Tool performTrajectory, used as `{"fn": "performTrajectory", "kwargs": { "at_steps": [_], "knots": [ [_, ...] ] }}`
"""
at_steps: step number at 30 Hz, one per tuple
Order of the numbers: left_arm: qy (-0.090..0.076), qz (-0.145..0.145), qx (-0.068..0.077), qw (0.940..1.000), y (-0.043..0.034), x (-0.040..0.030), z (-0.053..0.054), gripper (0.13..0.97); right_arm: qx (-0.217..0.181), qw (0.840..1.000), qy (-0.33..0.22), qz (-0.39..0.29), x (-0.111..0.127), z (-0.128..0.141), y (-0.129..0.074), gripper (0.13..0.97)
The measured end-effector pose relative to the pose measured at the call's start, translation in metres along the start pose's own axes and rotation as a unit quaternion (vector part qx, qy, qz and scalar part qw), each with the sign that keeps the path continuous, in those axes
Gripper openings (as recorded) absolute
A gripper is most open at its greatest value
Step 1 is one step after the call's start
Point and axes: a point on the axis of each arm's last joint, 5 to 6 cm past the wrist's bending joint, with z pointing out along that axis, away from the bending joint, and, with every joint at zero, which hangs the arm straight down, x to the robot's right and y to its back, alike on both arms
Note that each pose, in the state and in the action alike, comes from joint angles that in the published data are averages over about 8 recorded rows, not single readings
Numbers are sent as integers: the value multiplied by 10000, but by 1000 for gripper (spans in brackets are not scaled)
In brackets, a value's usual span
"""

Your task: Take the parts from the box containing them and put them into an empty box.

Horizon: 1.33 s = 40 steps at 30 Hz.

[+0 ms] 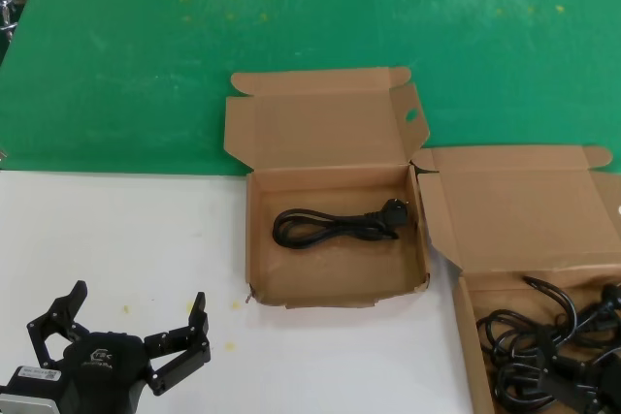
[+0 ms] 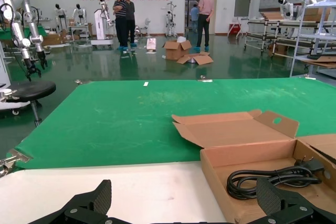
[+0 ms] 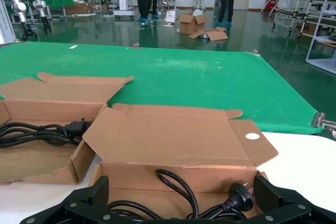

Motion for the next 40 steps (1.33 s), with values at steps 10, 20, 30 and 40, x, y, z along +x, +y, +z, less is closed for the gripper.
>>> {"fn": "performTrajectory", "kwargs": {
  "at_steps": [10,20,30,40],
  "knots": [
    [0,0,0,10000,0,0,0,966,0,10000,0,0,0,0,0,966],
    [0,0,0,10000,0,0,0,966,0,10000,0,0,0,0,0,966],
    [0,0,0,10000,0,0,0,966,0,10000,0,0,0,0,0,966],
    [0,0,0,10000,0,0,0,966,0,10000,0,0,0,0,0,966]
  ]
}}
